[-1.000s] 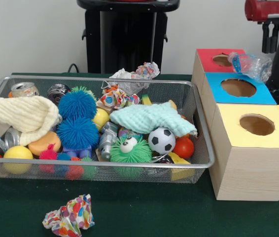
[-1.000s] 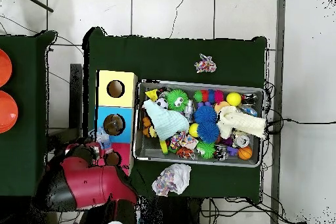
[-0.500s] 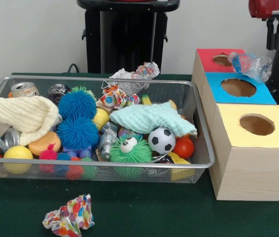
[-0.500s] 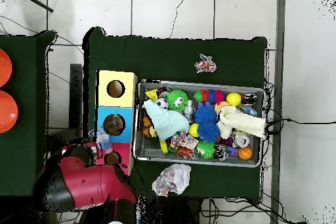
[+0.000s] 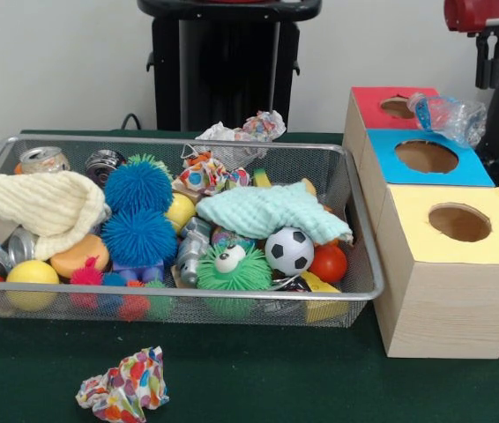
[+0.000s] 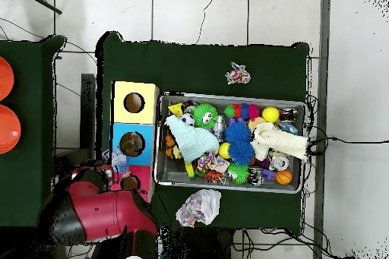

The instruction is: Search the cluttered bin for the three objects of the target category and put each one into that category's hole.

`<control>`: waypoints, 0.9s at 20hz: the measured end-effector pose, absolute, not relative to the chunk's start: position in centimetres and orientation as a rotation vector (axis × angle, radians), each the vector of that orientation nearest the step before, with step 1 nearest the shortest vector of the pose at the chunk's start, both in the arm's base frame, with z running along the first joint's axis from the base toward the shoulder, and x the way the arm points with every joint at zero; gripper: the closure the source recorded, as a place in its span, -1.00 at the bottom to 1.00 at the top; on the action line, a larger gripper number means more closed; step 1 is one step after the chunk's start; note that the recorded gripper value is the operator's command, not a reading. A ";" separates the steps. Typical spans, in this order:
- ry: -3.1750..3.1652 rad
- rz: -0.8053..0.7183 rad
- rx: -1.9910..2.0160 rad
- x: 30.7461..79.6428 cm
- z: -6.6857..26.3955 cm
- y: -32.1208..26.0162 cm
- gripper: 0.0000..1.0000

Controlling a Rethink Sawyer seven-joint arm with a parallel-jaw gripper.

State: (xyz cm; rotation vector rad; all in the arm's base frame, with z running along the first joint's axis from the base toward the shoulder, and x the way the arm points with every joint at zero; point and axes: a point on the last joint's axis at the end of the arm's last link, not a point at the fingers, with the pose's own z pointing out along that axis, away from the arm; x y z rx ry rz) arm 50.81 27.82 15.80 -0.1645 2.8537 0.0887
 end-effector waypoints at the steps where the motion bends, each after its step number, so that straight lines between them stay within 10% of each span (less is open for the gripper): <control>1: 2.854 0.089 -0.164 50.8 15.8 27.8 1.00; 18: 2.857 0.094 -0.212 49.4 15.8 29.4 1.00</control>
